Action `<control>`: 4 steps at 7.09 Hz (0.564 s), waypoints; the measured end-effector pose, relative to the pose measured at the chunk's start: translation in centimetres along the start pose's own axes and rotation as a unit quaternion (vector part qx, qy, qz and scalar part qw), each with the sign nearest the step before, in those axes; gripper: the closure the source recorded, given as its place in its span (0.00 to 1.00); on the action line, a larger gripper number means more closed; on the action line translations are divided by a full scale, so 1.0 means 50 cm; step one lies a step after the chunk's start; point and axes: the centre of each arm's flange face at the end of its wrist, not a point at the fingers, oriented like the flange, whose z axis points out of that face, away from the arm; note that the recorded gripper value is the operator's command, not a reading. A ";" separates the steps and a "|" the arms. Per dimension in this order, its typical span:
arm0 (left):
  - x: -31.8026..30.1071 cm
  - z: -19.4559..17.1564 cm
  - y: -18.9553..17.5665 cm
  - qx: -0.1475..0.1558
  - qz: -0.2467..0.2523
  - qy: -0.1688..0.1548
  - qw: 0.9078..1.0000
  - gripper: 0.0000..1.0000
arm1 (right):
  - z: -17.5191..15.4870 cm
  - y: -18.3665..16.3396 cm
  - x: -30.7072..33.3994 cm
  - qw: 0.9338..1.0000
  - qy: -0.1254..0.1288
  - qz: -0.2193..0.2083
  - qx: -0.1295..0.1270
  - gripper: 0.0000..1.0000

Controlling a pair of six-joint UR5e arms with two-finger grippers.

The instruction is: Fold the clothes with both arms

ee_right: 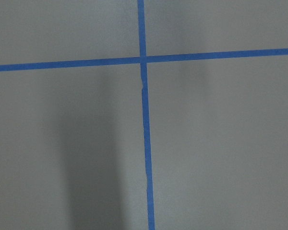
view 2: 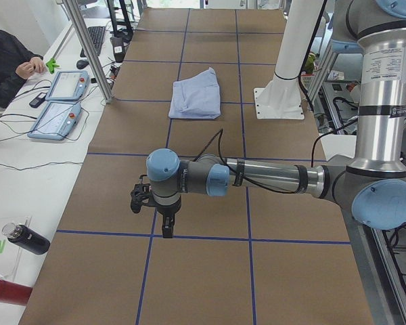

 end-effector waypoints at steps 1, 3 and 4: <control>0.000 0.000 0.000 0.000 0.000 0.000 1.000 0.00 | 0.001 -0.002 0.000 1.000 0.001 0.000 0.001 0.00; 0.000 0.000 0.000 0.000 0.000 0.000 1.000 0.00 | -0.003 -0.013 -0.007 1.000 0.002 -0.011 0.007 0.00; 0.000 0.000 0.000 0.000 0.000 0.000 1.000 0.00 | -0.004 -0.019 -0.011 1.000 0.002 -0.024 0.015 0.00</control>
